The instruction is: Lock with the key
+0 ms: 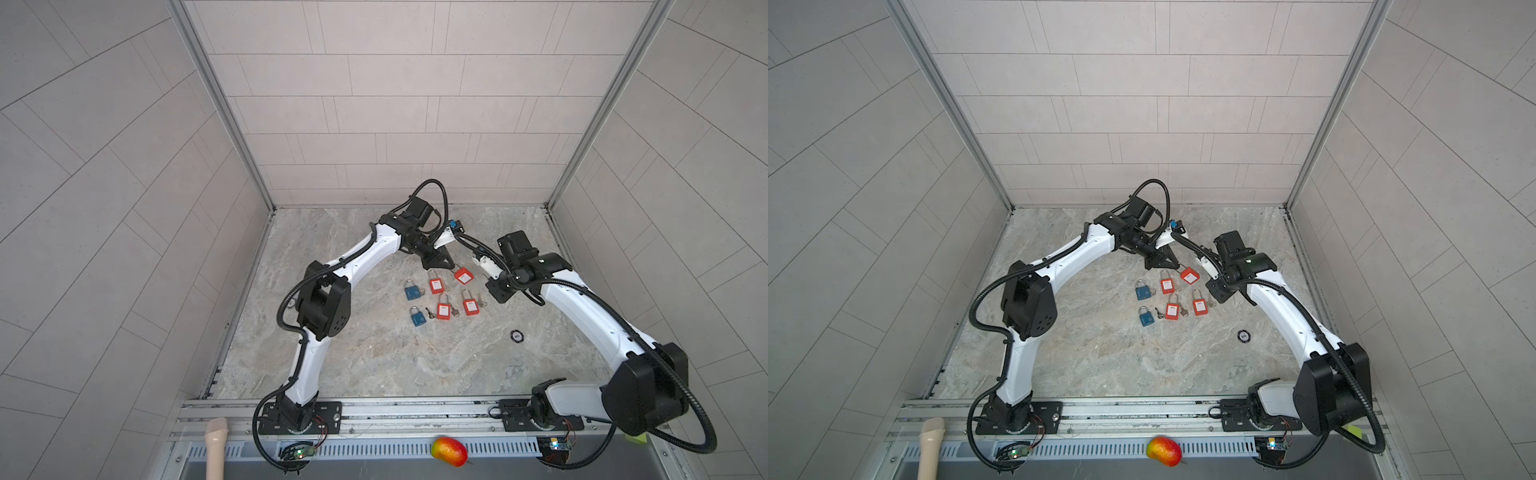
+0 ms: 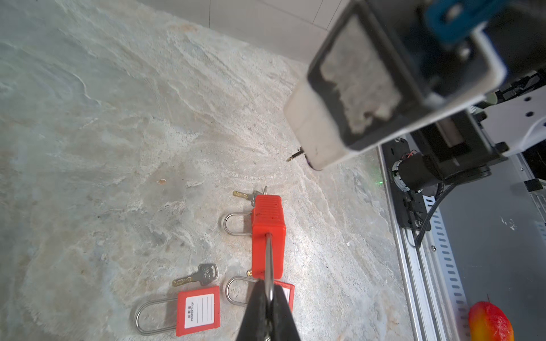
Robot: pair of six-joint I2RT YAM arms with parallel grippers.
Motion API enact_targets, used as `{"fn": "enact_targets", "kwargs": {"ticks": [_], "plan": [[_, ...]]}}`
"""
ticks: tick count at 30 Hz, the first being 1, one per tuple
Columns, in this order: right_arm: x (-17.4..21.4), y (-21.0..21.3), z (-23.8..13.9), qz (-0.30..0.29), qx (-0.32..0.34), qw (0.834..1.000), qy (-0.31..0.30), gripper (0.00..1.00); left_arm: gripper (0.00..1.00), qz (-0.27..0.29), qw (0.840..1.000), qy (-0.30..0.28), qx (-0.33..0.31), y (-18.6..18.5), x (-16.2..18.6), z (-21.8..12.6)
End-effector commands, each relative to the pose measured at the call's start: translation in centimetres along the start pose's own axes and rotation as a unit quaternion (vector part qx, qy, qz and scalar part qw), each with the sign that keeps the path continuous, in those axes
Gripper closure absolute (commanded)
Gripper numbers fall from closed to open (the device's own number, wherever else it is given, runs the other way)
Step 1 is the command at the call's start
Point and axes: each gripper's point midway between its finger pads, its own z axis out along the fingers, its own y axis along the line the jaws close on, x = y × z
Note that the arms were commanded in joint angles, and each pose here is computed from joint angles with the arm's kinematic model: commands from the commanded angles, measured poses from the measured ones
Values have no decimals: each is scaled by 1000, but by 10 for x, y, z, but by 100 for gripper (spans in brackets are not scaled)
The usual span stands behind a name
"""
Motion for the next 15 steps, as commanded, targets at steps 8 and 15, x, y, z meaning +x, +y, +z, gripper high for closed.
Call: {"fn": "enact_targets", "kwargs": {"ticks": [8,15], "plan": [[-10,-27,47,115,39,992,41,100,100,-50,995,62,-54,43,16,35],[-15,-25,71,125,29,991,41,100,100,-69,992,78,-64,58,28,54]]}}
